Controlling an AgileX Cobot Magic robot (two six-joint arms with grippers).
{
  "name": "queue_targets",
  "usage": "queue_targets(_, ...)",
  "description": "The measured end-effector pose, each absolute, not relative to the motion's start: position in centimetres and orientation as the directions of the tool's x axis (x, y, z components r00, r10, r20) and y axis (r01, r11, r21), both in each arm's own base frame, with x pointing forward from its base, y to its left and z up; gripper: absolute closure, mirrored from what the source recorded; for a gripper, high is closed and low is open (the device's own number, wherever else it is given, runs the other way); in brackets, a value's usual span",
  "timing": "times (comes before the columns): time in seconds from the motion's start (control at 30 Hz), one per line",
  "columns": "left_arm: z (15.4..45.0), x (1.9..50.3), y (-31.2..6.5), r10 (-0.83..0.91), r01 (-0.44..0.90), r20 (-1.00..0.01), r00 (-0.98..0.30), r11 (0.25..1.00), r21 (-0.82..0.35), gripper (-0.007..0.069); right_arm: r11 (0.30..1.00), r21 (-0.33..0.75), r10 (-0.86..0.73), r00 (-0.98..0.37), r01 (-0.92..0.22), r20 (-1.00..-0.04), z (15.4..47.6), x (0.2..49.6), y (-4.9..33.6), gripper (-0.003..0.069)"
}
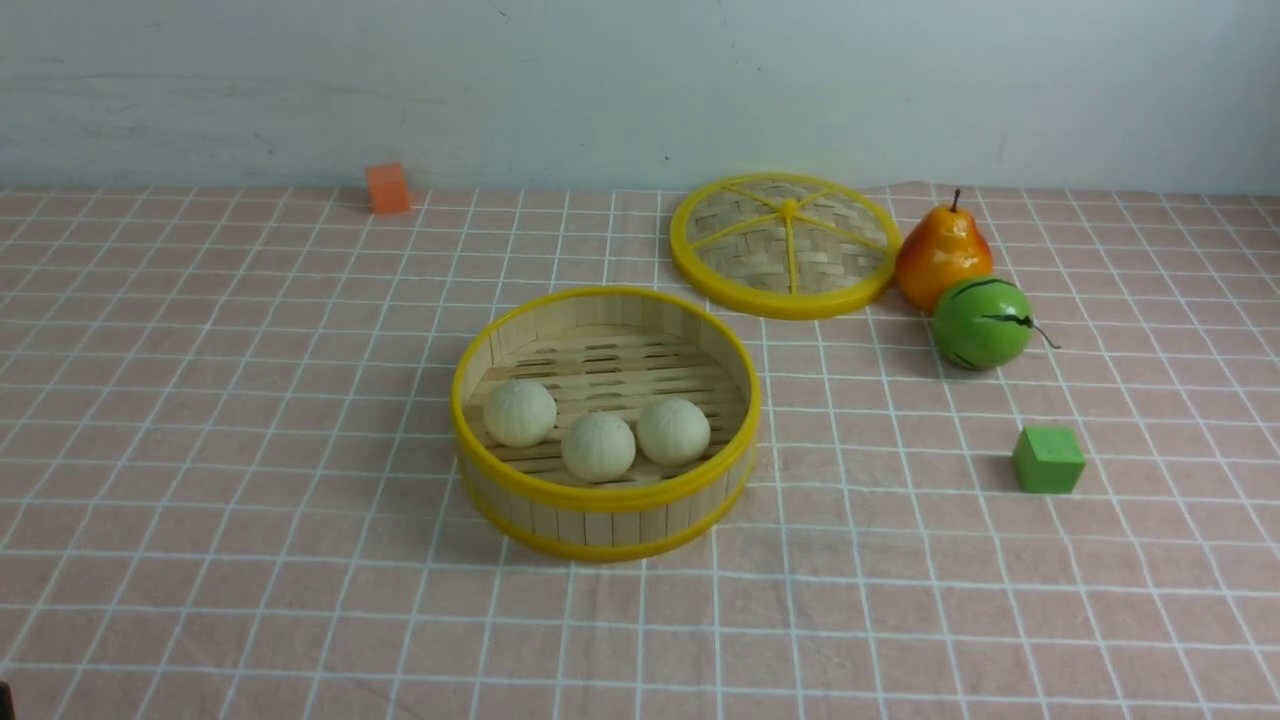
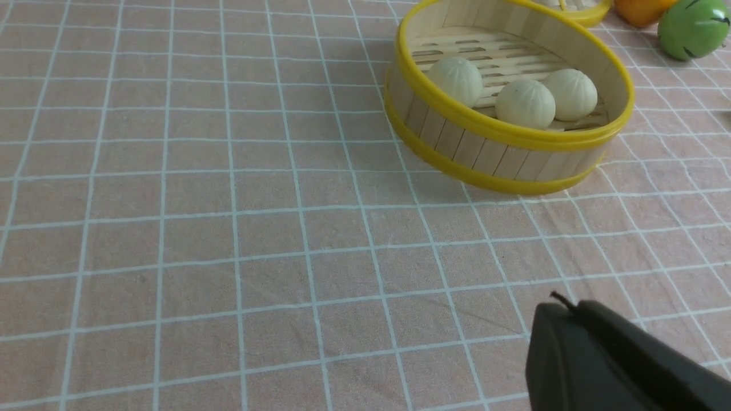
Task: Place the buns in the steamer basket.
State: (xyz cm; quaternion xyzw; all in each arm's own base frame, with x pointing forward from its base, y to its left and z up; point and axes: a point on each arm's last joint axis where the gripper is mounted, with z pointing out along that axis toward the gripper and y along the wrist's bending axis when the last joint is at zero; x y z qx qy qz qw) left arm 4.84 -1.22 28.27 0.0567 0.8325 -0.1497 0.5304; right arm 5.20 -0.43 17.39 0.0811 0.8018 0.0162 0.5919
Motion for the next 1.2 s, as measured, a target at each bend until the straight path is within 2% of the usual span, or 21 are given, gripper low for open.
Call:
queue_targets(0.87, 28.3, 4.8, -1.2, -0.064, 0.253, -0.9, -0.431, 0.949, -0.189, 0.0608, 0.986, 0.122, 0.149, -0.286, 0.111, -0.947, 17.4, 5.2, -0.4, 0.0625)
queue_targets(1.03, 27.5, 5.0, -1.4, -0.068, 0.249, -0.889, -0.452, 0.948, -0.199, 0.0608, 0.986, 0.122, 0.149, -0.286, 0.111, -0.946, 17.4, 5.2, -0.4, 0.0617)
queue_targets(1.1, 26.8, 5.1, -1.4, -0.084, 0.229, -0.882, -0.464, 0.95, -0.212, 0.0608, 0.986, 0.122, 0.149, -0.286, 0.111, -0.946, 17.4, 5.2, -0.4, 0.0616)
queue_targets(1.2, 26.1, 5.7, -1.8, -0.212, 0.195, -0.888, -0.409, 0.93, -0.312, 0.0608, 0.986, 0.122, 0.149, -0.286, 0.111, -0.946, 17.4, 5.2, -0.4, 0.061)
